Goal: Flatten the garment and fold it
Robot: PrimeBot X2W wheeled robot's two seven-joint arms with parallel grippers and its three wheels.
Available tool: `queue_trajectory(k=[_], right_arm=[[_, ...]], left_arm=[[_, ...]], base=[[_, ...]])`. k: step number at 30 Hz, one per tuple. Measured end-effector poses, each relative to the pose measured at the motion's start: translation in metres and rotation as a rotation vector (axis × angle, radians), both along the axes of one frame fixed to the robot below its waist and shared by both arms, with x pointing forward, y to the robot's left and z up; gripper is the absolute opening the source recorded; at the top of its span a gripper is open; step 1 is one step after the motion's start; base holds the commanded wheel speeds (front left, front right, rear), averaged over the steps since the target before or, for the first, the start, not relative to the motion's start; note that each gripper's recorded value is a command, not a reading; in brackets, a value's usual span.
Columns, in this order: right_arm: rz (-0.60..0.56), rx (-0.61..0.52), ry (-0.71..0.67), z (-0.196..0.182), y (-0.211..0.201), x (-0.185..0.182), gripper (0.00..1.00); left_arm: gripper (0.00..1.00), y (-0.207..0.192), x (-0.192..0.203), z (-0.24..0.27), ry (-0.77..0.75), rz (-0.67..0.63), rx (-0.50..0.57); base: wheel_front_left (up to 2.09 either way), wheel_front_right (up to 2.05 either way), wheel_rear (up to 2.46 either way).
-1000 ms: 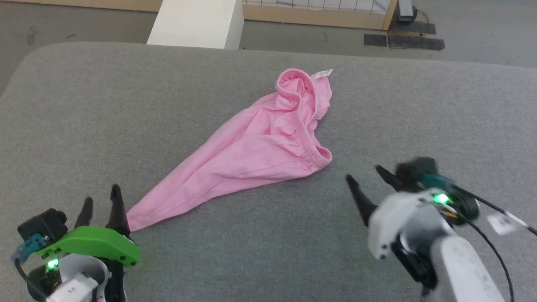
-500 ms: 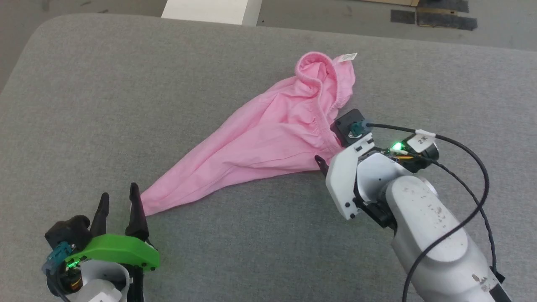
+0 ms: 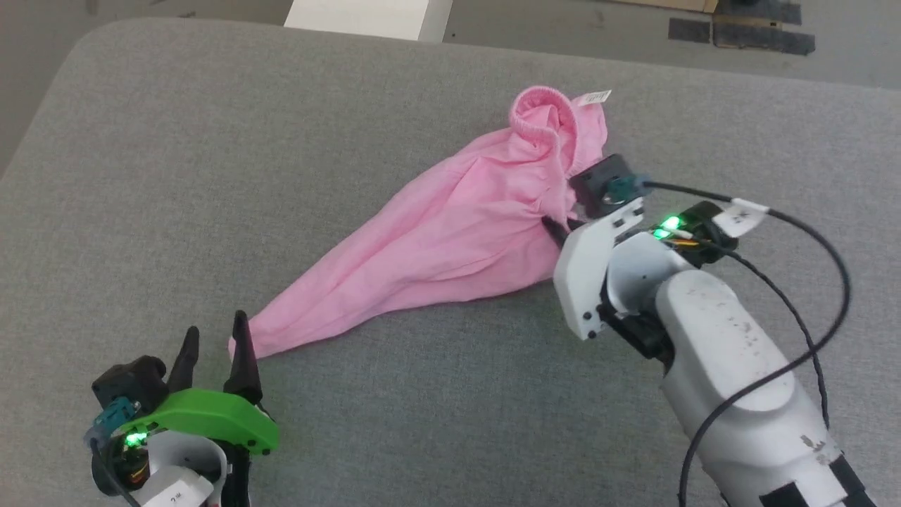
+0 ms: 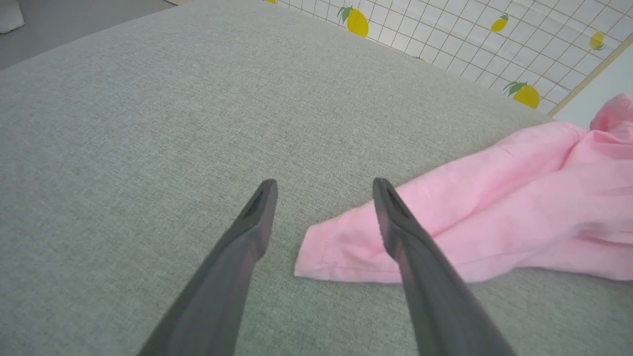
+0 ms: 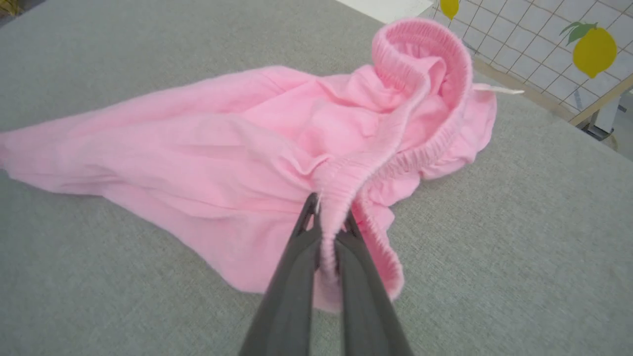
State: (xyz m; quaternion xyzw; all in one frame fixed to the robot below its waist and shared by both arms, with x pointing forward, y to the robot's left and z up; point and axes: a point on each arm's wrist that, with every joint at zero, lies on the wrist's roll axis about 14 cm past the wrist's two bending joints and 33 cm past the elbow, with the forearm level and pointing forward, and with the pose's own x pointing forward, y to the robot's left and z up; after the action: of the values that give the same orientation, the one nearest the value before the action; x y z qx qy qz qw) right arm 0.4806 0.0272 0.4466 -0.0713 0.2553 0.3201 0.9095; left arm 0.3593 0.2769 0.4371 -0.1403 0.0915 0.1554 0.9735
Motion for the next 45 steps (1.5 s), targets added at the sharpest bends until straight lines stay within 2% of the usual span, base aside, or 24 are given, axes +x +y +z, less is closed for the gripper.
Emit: queue_trajectory(k=[1, 8, 16, 17, 18, 26, 32, 33, 41, 45], right_arm=[[-0.037, 0.042, -0.009, 0.009, -0.009, 0.001, 0.0], [-0.171, 0.098, 0.0, 0.013, -0.055, -0.017, 0.0], [-0.2, 0.113, 0.01, 0.019, -0.065, -0.032, 0.0], [-0.2, 0.116, 0.009, 0.019, -0.065, -0.032, 0.0], [-0.2, 0.119, 0.009, 0.02, -0.064, -0.032, 0.0], [-0.199, 0.124, 0.004, 0.021, -0.062, -0.031, 0.0], [-0.22, 0.135, -0.017, 0.027, -0.068, -0.03, 0.0], [-0.239, 0.139, -0.036, 0.033, -0.074, -0.028, 0.0], [-0.294, 0.165, -0.084, 0.051, -0.093, -0.024, 0.0], [-0.314, 0.228, -0.1, 0.066, -0.098, -0.024, 0.0]], left_arm=[[1.0, -0.005, 0.0, -0.001, 0.018, -0.018, -0.014], [1.0, -0.027, -0.009, -0.019, 0.162, -0.083, -0.081], [1.0, -0.066, -0.017, -0.05, 0.4, -0.213, -0.191], [0.57, -0.068, -0.019, -0.052, 0.426, -0.225, -0.2], [0.0, -0.07, -0.02, -0.053, 0.439, -0.235, -0.204], [0.0, -0.081, -0.017, -0.046, 0.412, -0.266, -0.237], [0.0, -0.074, -0.002, -0.021, 0.265, -0.224, -0.277], [0.0, -0.069, 0.005, -0.005, 0.192, -0.209, -0.291], [0.0, -0.057, 0.018, 0.029, 0.074, -0.194, -0.287], [0.0, -0.054, 0.023, 0.049, 0.008, -0.198, -0.28]], base=[[0.0, 0.0, 0.0], [0.0, 0.0, 0.0], [0.0, 0.0, 0.0], [0.0, 0.0, 0.0], [0.0, 0.0, 0.0], [0.0, 0.0, 0.0], [0.0, 0.0, 0.0], [0.0, 0.0, 0.0], [0.0, 0.0, 0.0], [0.0, 0.0, 0.0]])
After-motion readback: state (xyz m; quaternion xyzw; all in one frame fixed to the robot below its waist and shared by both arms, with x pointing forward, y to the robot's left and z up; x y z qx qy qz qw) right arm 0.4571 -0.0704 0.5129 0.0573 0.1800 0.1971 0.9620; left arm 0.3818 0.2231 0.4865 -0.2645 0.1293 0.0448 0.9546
